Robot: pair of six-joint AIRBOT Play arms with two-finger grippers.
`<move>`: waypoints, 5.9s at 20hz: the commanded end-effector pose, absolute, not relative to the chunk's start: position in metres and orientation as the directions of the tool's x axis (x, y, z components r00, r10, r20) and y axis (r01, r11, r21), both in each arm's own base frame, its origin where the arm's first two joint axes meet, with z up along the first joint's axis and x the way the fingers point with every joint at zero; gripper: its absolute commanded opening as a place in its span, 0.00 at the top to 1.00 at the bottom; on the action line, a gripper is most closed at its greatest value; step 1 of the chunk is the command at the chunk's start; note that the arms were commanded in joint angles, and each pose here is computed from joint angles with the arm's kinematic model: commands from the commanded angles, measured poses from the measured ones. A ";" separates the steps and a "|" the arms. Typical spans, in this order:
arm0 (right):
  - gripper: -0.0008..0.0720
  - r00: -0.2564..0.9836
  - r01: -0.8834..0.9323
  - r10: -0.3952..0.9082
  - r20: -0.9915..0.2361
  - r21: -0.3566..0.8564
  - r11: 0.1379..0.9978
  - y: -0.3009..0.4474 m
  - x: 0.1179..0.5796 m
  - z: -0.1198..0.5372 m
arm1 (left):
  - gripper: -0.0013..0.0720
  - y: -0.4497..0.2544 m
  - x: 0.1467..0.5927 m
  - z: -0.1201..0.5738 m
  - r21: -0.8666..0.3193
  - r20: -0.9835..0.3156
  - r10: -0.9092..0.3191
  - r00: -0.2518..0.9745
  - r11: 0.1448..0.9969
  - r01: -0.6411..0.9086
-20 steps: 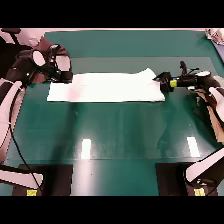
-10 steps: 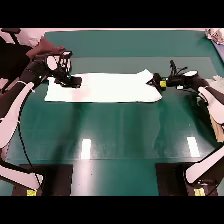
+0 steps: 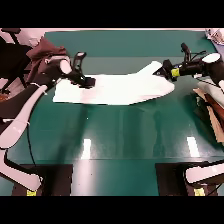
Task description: Fold the shirts.
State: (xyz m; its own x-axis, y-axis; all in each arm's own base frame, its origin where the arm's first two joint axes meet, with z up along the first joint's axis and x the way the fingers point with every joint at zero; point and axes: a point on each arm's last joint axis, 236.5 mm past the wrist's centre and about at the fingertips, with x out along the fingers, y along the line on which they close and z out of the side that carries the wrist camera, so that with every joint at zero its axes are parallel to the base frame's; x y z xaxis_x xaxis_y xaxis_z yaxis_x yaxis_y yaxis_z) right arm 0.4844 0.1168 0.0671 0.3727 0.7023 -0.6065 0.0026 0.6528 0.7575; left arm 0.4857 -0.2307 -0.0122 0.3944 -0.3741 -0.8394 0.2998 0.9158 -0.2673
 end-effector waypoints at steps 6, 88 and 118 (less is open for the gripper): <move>0.97 0.345 -0.041 0.719 -0.604 0.755 0.654 0.184 0.474 0.170 | 0.94 -0.315 0.488 -0.030 -0.298 -0.759 -0.465 0.456 0.871 0.391; 0.10 0.323 -0.068 0.854 -0.409 0.890 0.451 0.432 0.512 -0.053 | 0.94 -0.029 0.371 0.065 -0.090 -0.938 -0.069 0.338 0.995 -0.045; 0.97 0.892 0.393 -0.110 -0.439 0.630 0.670 -0.270 0.384 0.333 | 0.94 -0.060 0.343 0.072 -0.233 -0.946 -0.205 0.253 0.969 -0.087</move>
State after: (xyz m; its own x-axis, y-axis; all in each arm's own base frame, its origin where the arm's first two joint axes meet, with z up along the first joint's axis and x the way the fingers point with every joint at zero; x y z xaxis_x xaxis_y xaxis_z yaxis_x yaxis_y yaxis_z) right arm 0.4153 -0.2504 0.3199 0.8883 -0.0476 -0.4567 0.3593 0.6913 0.6269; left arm 0.3463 -0.0594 0.0719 0.2651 -0.2002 -0.9432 -0.0839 0.9697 -0.2294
